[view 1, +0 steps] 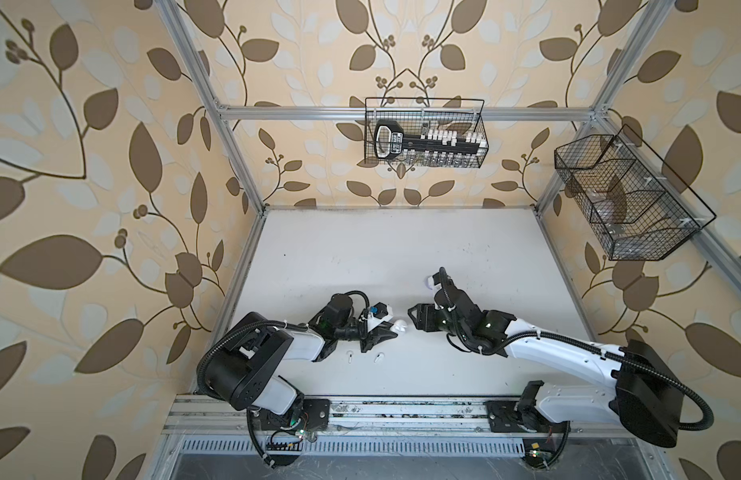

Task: Insert the wireless bluetooth earbuds into the charging case
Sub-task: 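Pull the lid open with the right gripper while the left gripper holds the case base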

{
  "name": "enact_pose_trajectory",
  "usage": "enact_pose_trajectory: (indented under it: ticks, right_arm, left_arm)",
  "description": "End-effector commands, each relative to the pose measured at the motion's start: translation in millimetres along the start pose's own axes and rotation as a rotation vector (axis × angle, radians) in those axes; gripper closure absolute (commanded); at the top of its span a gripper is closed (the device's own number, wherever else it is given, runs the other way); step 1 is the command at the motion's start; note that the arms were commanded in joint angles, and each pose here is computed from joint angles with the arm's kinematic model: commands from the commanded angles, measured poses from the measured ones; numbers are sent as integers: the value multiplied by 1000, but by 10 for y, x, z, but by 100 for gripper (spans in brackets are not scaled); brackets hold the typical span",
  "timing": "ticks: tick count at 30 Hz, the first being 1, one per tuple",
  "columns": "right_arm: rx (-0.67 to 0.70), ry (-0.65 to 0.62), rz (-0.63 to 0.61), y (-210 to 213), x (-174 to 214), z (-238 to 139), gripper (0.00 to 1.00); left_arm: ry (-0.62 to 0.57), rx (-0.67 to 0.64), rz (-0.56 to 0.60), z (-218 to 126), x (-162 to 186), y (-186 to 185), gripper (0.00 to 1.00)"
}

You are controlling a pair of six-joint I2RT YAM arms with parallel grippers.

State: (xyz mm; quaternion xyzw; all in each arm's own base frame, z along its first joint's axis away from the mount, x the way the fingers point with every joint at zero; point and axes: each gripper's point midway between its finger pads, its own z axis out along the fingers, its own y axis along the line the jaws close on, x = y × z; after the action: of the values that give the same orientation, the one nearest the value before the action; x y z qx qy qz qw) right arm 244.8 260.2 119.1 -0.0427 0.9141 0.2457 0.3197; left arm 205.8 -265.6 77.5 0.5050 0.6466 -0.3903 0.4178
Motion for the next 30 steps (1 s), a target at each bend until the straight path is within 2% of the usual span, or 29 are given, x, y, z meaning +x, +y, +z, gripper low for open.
enact_pose_trajectory:
  ticks: [1,8,15,30]
  right_arm:
    - [5,60,-55,-6,243,-36,28]
    - [7,109,-78,24,465,12,28]
    - [12,138,-80,16,525,145,28]
    - [29,123,-47,-45,389,274,28]
  left_arm:
    - [-45,7,64,-4,-171,-15,89]
    - [-51,-4,69,-9,-178,-5,90]
    - [-55,-6,75,-17,-177,-10,90]
    - [-56,15,94,-24,-146,-68,90]
